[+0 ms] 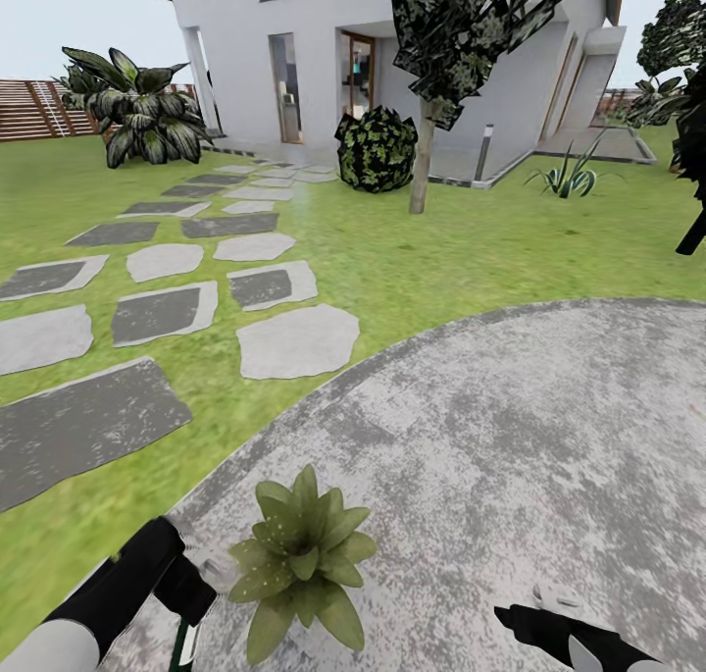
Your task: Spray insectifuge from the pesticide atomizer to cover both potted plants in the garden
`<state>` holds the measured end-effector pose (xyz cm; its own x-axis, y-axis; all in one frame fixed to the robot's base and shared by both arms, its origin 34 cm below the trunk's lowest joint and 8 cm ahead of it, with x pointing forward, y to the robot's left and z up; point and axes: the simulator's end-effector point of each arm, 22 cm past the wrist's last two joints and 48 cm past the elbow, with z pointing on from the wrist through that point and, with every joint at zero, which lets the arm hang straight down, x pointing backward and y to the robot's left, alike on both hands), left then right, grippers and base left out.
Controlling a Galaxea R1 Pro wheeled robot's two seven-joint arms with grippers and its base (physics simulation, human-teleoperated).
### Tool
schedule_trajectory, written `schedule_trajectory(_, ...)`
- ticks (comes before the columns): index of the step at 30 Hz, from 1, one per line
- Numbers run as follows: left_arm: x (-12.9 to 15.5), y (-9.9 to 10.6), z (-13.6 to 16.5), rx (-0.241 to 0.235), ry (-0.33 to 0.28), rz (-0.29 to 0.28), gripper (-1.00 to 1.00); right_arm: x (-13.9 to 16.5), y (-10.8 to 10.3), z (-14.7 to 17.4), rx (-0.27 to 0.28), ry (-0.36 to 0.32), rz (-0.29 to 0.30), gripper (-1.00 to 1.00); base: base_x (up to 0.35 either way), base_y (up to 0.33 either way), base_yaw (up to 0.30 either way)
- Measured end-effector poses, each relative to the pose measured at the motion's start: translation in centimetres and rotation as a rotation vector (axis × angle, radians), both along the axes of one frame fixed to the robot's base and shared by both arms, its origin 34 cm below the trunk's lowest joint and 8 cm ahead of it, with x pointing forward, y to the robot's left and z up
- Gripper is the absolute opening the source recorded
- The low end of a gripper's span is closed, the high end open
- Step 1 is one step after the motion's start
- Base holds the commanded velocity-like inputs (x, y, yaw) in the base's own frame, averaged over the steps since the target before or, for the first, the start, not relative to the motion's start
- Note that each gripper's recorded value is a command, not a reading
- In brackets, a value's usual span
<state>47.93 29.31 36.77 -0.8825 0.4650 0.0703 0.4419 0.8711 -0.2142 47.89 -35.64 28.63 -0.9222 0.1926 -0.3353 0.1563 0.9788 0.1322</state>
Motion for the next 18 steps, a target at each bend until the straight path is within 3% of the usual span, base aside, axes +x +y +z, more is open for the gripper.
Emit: schedule_trajectory(18, -0.13, 0.7, 0.0, 0.008, 0.003, 0.002, -1.0, 0.0, -0.1, 0.01, -0.001, 0.0, -0.002, 1.0, -0.025, 0.027, 0.0)
